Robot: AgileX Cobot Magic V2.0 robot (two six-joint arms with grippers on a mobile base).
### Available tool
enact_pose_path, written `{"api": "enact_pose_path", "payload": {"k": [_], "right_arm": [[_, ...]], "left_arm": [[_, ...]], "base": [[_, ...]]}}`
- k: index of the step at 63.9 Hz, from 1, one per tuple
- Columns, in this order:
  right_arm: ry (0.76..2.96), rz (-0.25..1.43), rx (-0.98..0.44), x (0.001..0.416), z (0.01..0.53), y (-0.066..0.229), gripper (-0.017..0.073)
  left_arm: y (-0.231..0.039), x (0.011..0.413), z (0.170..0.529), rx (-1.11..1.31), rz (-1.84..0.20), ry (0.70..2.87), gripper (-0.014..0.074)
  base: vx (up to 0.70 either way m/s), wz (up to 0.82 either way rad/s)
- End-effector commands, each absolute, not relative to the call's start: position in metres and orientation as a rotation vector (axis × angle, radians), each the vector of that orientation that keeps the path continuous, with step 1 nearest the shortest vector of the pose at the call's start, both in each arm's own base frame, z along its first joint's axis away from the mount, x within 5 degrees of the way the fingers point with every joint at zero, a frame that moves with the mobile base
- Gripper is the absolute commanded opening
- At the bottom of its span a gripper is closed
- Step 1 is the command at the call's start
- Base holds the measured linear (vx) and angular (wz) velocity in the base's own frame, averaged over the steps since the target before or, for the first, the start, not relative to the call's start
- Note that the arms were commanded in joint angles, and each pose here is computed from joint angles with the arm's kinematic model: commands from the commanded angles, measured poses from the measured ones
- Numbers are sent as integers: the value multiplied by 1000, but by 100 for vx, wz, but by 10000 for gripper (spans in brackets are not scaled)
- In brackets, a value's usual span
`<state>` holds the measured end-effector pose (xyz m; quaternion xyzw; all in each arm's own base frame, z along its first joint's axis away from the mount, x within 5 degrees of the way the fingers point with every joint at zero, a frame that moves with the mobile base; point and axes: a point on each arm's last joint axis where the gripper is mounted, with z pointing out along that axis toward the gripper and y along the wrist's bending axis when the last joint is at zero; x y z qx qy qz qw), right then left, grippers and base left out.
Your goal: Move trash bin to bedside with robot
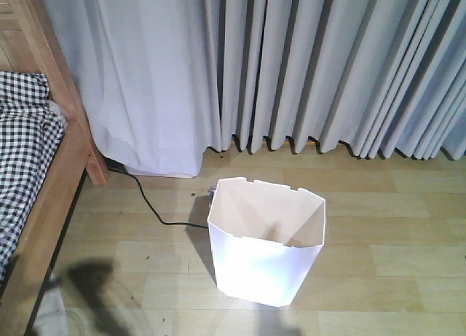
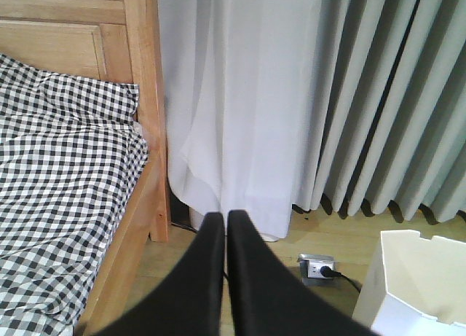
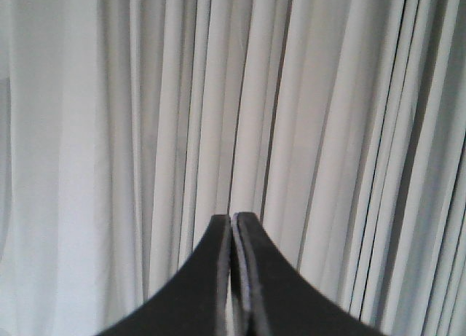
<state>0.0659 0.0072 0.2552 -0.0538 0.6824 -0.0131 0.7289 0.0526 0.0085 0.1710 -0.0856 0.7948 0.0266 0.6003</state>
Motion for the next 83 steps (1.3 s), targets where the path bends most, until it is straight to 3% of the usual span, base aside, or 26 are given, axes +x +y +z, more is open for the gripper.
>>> {"api": "enact_pose_path", "payload": {"k": [1,16,27,37,61,83], "right_arm": [[1479,-47,-113,65,265,6,-9],[1481,-19,-94,66,264,6,-9],[1483,-74,-46,66,264,0,-9],[1498,-155,-86,66,263,-2,-9],[1493,-188,-75,65,256,-4,-9],[1477,-66,-66,56,204,0,-9]], "left_arm": [[8,53,176,-191,54,1766,-6],[8,53,176,-191,54,1766,-6],[8,53,176,-191,54,1766,-6],[8,53,176,-191,54,1766,-6],[8,53,176,-191,54,1766,-6],[8,53,176,-191,54,1766,-6]], "base": [[0,0],[0,0],[0,0],[0,0],[0,0],[0,0]]}}
